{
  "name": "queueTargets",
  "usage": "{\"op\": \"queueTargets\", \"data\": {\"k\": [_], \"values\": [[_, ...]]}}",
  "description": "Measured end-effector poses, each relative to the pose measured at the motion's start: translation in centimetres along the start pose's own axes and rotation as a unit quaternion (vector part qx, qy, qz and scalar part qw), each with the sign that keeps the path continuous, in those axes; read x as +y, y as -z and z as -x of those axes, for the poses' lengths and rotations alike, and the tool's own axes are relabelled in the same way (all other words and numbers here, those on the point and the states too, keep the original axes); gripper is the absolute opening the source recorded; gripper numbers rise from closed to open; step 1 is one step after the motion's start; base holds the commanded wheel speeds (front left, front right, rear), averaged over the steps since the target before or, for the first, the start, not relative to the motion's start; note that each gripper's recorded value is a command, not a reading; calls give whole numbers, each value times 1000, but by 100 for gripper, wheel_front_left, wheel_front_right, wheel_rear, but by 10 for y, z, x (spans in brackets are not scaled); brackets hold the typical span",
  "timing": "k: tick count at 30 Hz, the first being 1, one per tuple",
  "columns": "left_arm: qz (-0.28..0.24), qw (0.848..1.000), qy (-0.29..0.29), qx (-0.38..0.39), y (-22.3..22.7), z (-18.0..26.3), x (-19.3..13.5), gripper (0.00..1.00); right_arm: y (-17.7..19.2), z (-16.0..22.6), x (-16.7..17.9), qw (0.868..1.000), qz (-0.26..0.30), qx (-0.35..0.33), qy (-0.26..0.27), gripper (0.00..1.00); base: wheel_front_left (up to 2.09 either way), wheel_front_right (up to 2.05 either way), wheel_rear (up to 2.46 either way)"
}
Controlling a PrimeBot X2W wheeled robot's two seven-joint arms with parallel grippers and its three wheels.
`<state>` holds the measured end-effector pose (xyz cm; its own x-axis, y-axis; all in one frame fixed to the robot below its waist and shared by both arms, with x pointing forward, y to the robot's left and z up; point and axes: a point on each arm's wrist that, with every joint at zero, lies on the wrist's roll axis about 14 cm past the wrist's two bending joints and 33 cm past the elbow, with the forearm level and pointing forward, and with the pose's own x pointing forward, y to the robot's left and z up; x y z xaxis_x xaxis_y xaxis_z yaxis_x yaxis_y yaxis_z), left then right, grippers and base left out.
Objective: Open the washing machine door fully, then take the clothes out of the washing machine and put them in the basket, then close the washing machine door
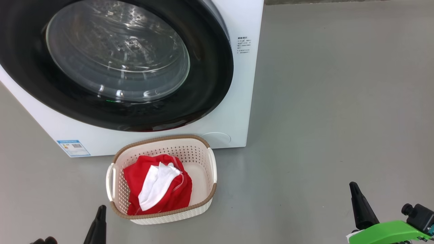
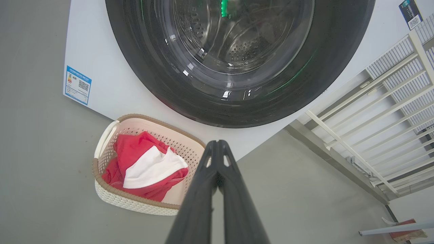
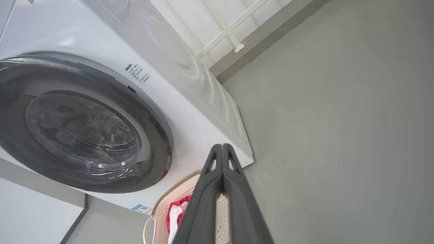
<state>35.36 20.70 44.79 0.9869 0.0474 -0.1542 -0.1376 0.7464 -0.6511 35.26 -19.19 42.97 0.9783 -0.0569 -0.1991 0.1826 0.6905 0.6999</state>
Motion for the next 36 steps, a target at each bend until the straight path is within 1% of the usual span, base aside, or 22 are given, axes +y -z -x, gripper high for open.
{"op": "queueTargets", "data": {"k": [17,36], "values": [[87,996,0,2,-2,-4,-5,0,-8,-4,5,996,-85,-3,-3,0,0,0,0],[189,982,8,6,-4,-8,-14,0,-19,-7,10,984,-176,-7,-12,0,0,0,0]]}}
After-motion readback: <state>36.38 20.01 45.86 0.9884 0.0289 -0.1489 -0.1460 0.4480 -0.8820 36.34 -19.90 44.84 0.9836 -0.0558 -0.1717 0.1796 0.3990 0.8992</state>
